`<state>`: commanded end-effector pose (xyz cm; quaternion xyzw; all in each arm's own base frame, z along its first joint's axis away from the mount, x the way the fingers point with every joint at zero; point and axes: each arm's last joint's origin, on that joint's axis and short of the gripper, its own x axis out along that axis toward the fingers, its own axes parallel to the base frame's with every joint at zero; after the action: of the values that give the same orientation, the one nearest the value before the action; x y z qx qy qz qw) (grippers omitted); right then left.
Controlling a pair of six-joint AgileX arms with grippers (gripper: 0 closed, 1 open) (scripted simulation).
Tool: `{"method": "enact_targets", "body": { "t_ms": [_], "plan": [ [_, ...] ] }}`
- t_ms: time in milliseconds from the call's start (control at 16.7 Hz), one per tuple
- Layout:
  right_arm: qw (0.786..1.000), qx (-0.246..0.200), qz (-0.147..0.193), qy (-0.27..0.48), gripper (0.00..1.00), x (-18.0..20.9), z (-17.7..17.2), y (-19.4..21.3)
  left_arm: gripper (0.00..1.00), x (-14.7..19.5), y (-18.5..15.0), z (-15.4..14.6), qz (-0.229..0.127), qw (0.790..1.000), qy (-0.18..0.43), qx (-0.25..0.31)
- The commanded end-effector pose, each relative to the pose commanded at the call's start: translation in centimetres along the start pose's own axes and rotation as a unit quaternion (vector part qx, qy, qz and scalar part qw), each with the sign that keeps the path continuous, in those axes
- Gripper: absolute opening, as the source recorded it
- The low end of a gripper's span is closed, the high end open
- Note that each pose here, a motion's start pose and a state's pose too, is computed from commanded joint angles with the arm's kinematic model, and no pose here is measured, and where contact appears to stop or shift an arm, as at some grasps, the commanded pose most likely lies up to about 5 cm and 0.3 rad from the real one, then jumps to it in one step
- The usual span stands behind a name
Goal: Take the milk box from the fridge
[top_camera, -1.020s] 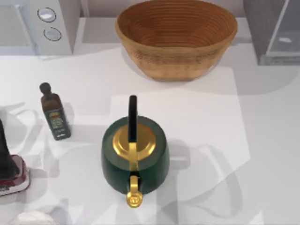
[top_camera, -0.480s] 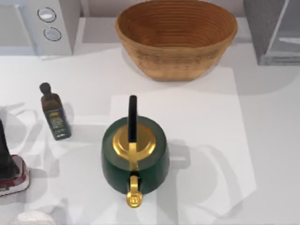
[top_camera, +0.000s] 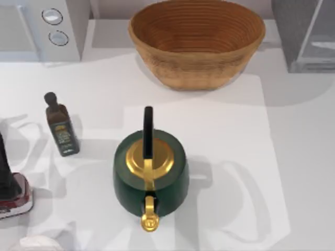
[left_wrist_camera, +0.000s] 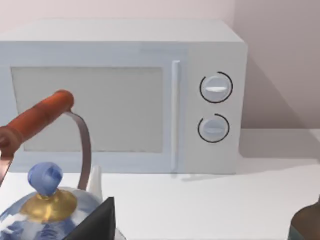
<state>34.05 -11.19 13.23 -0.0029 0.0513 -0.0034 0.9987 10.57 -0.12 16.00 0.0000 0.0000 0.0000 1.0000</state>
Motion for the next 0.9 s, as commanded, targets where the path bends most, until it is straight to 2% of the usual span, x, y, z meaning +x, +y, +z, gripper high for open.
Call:
{"method": "enact_targets", "body": {
  "t_ms": [240, 480, 720, 900],
  "plan": [
    [1.0, -0.005, 0.0, -0.015, 0.0, 0.2, 1.0, 0.0, 1.0, 0.0, 0.0, 0.0, 0.0, 1.0, 0.0, 0.0],
    [1.0, -0.003, -0.013, -0.01, 0.0, -1.1, 2.2, 0.5, 1.0, 0.0, 0.0, 0.0, 0.0, 1.0, 0.0, 0.0],
    [0.999, -0.001, -0.032, -0.004, 0.0, -4.8, 4.9, 2.3, 1.0, 0.0, 0.0, 0.0, 0.0, 1.0, 0.0, 0.0],
    [0.999, -0.004, -0.044, -0.017, 0.0, -9.2, 7.3, 4.4, 1.0, 0.0, 0.0, 0.0, 0.0, 1.0, 0.0, 0.0]
  ]
}}
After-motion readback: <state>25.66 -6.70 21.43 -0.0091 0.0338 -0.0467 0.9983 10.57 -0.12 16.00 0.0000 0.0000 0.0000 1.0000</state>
